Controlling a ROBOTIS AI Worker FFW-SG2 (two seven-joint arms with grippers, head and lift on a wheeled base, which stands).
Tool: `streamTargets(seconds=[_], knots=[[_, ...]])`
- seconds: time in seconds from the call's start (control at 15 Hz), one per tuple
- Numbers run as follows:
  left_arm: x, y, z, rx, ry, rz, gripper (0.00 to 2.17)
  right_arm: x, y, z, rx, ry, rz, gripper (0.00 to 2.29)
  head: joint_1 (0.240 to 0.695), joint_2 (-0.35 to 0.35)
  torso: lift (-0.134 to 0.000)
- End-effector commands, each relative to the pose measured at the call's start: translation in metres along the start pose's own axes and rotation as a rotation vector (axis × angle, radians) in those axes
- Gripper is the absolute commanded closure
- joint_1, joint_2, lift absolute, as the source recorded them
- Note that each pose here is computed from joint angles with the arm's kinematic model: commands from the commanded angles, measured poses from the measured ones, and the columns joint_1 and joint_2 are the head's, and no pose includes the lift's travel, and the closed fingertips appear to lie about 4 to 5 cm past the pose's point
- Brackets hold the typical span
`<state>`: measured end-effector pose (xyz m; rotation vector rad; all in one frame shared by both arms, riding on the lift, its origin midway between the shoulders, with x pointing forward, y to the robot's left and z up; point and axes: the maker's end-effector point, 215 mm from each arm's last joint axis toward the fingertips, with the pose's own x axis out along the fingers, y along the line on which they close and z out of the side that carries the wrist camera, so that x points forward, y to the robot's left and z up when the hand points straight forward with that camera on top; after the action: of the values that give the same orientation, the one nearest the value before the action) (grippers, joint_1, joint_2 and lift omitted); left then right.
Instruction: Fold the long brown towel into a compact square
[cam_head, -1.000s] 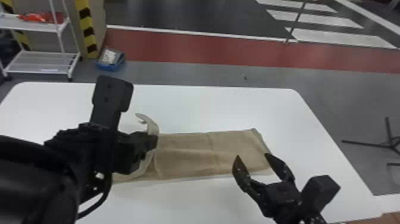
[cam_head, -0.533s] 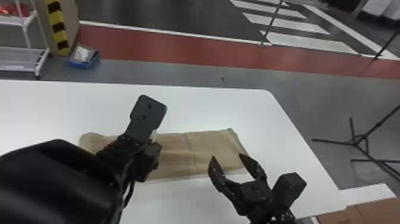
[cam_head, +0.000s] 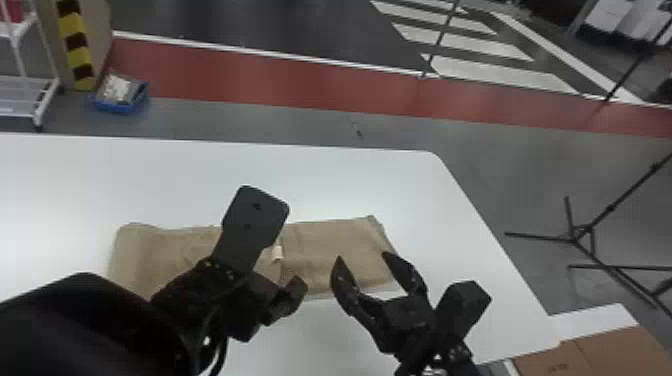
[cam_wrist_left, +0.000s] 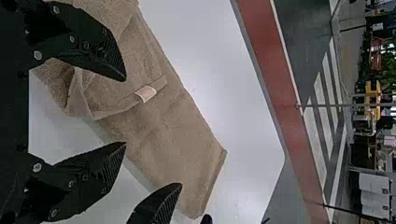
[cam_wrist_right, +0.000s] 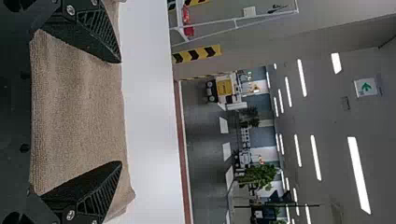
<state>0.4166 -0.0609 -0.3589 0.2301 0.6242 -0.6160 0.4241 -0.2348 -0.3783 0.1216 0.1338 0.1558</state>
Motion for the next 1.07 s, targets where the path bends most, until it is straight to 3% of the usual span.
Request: streamTargets(seconds=[0.0, 0.2, 0.47, 0.53, 0.6, 0.67, 0.73, 0.87, 1.0], knots=[[-0.011, 0.006, 0.001, -0.036, -0.019, 0.013, 0.03, 0.01, 0.013, 0.002, 0.005, 0.004, 0.022, 0.11, 0.695, -0.35, -0.123], [-0.038, 0.054, -0.016, -0.163, -0.04, 0.083, 0.03, 0.028, 0.042, 0.001, -0.015, 0.029, 0.079, 0.11, 0.695, -0.335, -0.123], [-0.081, 0.137, -0.037, -0.325, -0.182, 0.199, 0.03, 0.057, 0.105, -0.018, -0.124, 0.145, 0.183, 0.11, 0.695, -0.2, -0.123], [-0.094, 0.16, -0.038, -0.354, -0.241, 0.237, 0.03, 0.064, 0.121, -0.022, -0.166, 0.18, 0.205, 0.11, 0.695, -0.104, -0.123], [-0.105, 0.176, -0.044, -0.376, -0.276, 0.263, 0.03, 0.069, 0.133, -0.025, -0.205, 0.204, 0.22, 0.11, 0.695, -0.104, -0.123], [-0.114, 0.188, -0.054, -0.399, -0.295, 0.278, 0.03, 0.075, 0.145, -0.03, -0.251, 0.238, 0.233, 0.11, 0.695, -0.015, -0.123], [-0.123, 0.196, -0.064, -0.42, -0.312, 0.283, 0.03, 0.079, 0.158, -0.031, -0.29, 0.252, 0.248, 0.11, 0.695, 0.028, -0.123], [-0.132, 0.205, -0.075, -0.449, -0.343, 0.289, 0.03, 0.086, 0.17, -0.038, -0.362, 0.301, 0.25, 0.11, 0.695, 0.115, -0.123], [-0.137, 0.209, -0.084, -0.483, -0.366, 0.283, 0.04, 0.092, 0.176, -0.049, -0.436, 0.361, 0.24, 0.13, 0.695, 0.156, -0.123]])
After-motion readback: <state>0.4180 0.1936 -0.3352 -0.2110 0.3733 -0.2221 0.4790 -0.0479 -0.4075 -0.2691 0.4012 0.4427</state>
